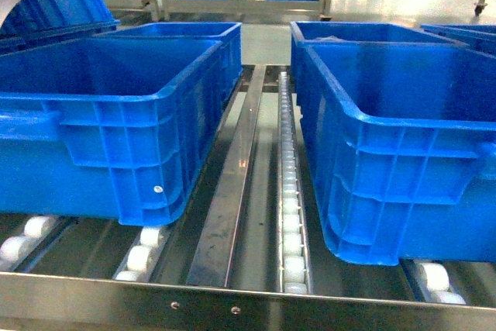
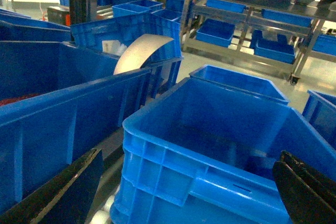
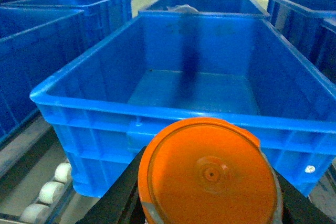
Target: Sort blue parts and orange caps into right shelf containers
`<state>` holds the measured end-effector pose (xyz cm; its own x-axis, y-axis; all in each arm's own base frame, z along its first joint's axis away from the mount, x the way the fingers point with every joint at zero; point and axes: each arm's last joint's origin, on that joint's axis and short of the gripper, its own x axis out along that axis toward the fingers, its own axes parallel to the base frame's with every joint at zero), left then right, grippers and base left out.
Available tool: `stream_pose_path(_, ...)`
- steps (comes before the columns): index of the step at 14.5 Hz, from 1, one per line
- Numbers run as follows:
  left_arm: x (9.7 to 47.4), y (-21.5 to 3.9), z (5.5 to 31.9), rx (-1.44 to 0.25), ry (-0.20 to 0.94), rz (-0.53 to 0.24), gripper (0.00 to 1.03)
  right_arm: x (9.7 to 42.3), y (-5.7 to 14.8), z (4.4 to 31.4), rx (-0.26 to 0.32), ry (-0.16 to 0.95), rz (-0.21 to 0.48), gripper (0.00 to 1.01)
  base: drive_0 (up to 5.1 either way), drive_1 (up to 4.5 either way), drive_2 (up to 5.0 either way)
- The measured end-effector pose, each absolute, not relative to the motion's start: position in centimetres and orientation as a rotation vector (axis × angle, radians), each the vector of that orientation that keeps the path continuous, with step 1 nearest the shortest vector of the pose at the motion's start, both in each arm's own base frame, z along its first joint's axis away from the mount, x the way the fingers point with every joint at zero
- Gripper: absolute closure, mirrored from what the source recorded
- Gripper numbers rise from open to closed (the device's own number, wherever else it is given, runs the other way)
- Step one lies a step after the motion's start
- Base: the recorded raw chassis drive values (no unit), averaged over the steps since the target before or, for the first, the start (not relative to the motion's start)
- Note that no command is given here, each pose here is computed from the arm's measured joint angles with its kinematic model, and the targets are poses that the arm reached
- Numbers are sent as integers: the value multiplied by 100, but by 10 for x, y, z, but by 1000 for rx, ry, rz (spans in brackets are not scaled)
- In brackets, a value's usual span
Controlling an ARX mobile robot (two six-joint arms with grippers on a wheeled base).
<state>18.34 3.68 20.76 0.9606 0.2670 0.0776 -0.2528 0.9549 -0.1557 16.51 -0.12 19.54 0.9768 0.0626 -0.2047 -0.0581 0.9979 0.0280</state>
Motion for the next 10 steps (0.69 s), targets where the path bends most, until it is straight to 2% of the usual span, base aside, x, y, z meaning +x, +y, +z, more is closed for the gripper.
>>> stream_pose_path(5,183,37,208,-145,-98,264,5,170,1,195,36,212,48,57,0,0,0)
stream_pose_path(10,183,37,208,-145,-98,264,5,210,5,217,32,116,38,57,0,0,0)
